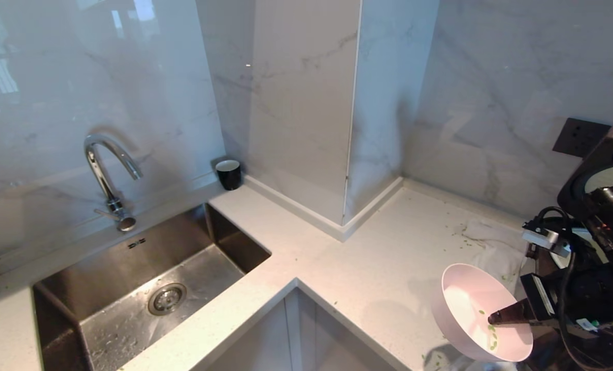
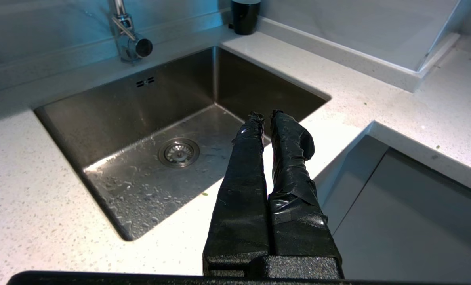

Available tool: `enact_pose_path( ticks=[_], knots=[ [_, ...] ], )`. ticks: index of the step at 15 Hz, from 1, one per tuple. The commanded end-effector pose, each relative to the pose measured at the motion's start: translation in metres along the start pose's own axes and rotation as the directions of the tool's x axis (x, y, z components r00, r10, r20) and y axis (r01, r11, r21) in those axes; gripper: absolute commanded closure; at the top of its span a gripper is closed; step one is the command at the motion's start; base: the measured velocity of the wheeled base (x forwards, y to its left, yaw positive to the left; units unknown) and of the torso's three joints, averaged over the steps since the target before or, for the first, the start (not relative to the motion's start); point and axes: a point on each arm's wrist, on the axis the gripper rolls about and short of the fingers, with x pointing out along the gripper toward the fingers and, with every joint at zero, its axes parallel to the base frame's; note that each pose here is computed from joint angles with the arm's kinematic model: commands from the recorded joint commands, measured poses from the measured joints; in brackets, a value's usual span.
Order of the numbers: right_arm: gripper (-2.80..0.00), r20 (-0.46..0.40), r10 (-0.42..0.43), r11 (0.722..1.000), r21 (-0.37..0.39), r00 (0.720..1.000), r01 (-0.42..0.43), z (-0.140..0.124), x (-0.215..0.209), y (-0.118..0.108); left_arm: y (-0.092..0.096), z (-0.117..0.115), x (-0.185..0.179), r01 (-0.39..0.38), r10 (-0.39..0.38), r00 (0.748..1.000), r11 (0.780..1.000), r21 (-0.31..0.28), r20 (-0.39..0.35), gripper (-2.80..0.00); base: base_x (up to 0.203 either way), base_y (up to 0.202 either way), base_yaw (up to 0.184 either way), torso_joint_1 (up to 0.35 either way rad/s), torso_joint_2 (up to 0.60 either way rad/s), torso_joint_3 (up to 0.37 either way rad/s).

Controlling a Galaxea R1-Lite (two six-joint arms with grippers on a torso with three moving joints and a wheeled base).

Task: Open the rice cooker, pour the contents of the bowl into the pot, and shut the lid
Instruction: Place the bowl on the table

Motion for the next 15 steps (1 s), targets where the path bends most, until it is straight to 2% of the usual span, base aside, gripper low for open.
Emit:
enact_pose_path(
  ticks=[1, 7, 10, 15],
  knots=[
    [0.0, -0.02, 0.003, 1.0, 0.007, 1.0, -0.003, 0.013, 0.009, 0.003, 0.0, 0.0, 0.0, 0.0, 0.0, 1.0, 1.0, 0.0, -0.001, 0.0, 0.0, 0.0, 0.0, 0.0, 0.0, 0.0],
    [0.0, -0.114, 0.016, 1.0, 0.027, 0.993, -0.013, 0.057, 0.061, 0.026, 0.0, 0.0, 0.0, -0.001, 0.001, 1.0, 1.0, -0.001, -0.001, 0.0, 0.0, 0.0, 0.0, 0.0, 0.0, 0.0],
    [0.0, -0.127, 0.021, 0.998, 0.059, 0.992, -0.013, 0.078, 0.084, 0.035, 0.0, 0.0, 0.0, -0.001, 0.001, 1.0, 1.0, -0.001, -0.003, 0.0, 0.0, 0.0, 0.0, 0.0, 0.0, 0.0],
    [0.0, -0.083, -0.093, 0.993, 0.061, 0.992, 0.099, 0.102, 0.111, 0.041, 0.0, 0.0, 0.0, -0.001, 0.001, 1.0, 1.0, 0.0, -0.001, 0.0, 0.0, 0.0, 0.0, 0.0, 0.0, 0.0]
  ],
)
